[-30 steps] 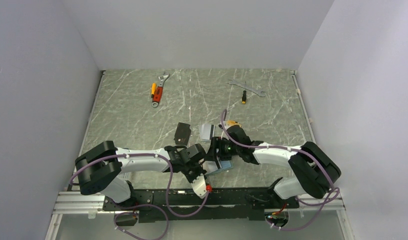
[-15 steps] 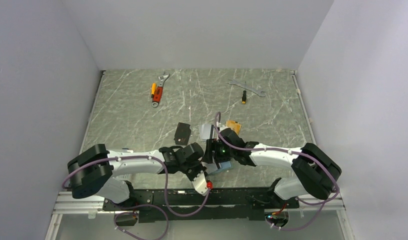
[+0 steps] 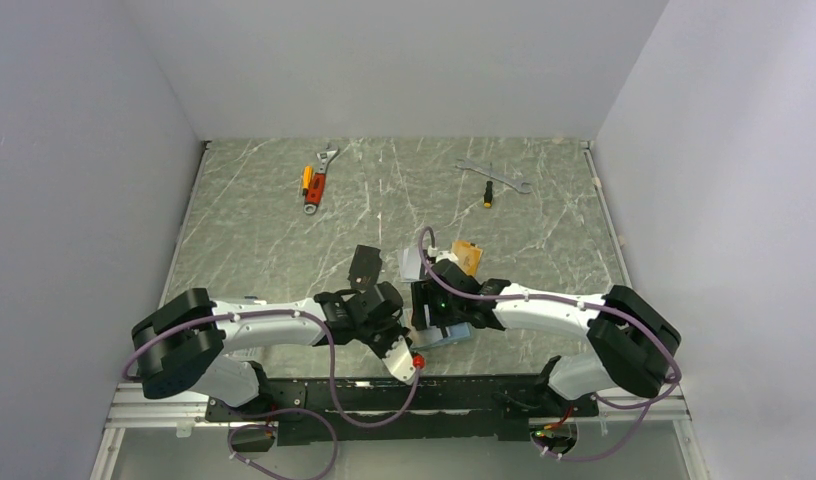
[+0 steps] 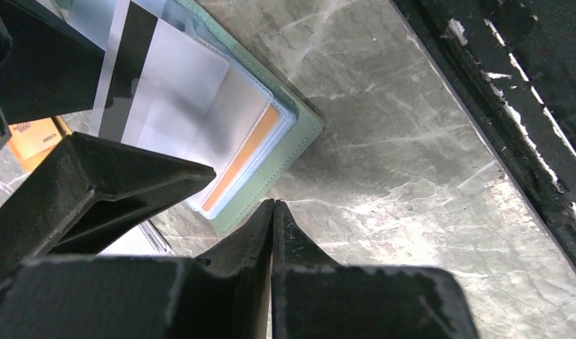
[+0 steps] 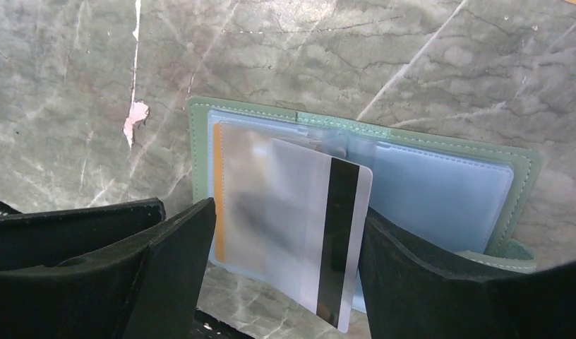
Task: Put the credit cards into the card holder
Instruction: Insert the credit card into the card holder.
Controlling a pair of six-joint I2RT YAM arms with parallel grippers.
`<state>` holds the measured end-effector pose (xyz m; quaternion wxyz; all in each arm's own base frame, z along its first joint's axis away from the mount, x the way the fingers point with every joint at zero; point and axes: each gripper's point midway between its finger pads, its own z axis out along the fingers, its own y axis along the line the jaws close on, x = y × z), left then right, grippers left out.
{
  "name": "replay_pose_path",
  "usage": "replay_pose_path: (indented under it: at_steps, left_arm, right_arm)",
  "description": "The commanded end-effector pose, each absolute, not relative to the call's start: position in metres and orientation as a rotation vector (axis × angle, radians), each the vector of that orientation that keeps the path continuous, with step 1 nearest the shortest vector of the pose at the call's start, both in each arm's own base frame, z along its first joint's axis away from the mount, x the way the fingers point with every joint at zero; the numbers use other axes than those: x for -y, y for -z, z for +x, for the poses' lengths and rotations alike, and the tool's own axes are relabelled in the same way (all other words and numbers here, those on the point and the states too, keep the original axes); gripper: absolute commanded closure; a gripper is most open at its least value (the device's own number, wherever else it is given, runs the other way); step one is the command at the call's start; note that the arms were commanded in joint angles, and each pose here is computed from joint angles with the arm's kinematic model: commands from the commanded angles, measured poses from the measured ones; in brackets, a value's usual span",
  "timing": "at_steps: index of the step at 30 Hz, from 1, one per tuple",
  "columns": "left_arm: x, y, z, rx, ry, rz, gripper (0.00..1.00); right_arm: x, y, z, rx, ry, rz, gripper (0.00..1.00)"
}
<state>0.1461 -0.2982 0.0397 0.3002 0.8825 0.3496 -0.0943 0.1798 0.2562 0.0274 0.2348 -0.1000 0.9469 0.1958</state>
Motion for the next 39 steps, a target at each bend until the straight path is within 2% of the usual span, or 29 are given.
replay_pose_path:
  at_steps: [1,12,28,39]
  left_arm:
    - [0.303,-0.047,0.146,-0.944,0.28,2.307,0.91]
    - [0.324,-0.05,0.154,-0.861,0.271,2.307,0.91]
    - [0.322,-0.041,0.147,-0.852,0.282,2.338,0.91]
    - [0.318,-0.03,0.143,-0.852,0.283,2.333,0.91]
  right_arm:
    - [-0.243,-0.028,0.173,-2.625,-0.462,-0.316,0.26]
    - [-0.247,-0.058,0.185,-2.586,-0.706,-0.289,0.24]
    - [-0.238,-0.034,0.169,-2.671,-0.72,-0.282,0.23]
    - [-0.26,-0.039,0.165,-2.644,-0.701,-0.374,0.23]
